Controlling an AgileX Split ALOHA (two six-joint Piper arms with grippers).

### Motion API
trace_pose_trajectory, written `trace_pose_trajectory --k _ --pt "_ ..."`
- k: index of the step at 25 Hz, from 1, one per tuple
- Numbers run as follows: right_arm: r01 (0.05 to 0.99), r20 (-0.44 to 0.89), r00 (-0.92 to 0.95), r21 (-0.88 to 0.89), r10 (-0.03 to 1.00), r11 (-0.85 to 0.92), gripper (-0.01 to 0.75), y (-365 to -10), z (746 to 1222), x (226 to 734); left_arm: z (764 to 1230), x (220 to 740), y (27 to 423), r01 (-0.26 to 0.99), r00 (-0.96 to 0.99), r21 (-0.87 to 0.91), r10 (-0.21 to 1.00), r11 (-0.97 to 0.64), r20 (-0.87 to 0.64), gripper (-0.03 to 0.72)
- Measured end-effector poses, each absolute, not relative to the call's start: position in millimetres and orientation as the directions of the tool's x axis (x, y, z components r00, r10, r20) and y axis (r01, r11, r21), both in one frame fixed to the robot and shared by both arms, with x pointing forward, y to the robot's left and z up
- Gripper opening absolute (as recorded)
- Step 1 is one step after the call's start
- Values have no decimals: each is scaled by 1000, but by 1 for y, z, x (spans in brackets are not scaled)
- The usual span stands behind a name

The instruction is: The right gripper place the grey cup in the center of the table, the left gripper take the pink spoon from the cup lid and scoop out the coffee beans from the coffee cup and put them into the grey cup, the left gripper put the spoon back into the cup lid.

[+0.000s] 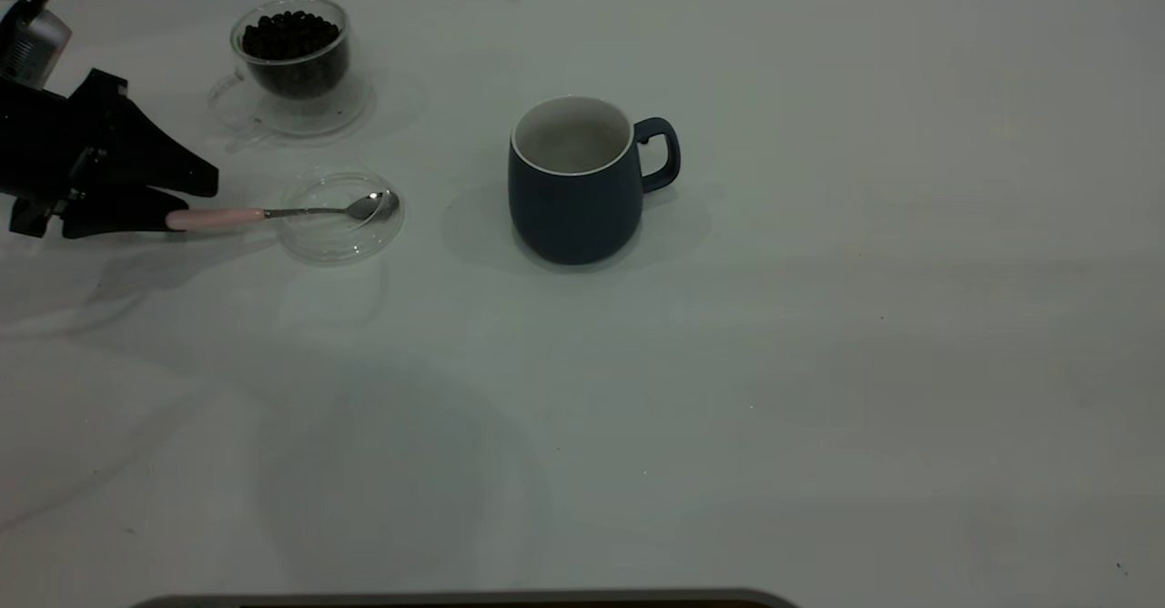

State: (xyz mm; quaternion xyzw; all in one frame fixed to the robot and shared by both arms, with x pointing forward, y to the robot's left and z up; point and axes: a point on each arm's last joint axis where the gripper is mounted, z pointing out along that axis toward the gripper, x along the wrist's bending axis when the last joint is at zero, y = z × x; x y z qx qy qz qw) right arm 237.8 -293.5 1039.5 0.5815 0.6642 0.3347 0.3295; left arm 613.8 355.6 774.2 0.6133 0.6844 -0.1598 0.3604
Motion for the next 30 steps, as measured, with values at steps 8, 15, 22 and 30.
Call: trace_pose_trajectory --k 8,15,22,30 --pt "552 -48 -107 828 993 100 588 -293 1040 238 789 627 362 947 123 306 765 100 -632 505" --pt "552 -48 -107 828 993 100 588 -293 1040 238 869 642 363 945 217 321 839 -53 -499 505" --pt "552 -48 -107 828 993 100 588 -293 1040 238 968 642 319 938 295 263 918 -225 -266 505" --pt "552 -48 -107 828 993 100 588 -293 1040 238 1051 600 271 963 233 138 973 -231 6 505"
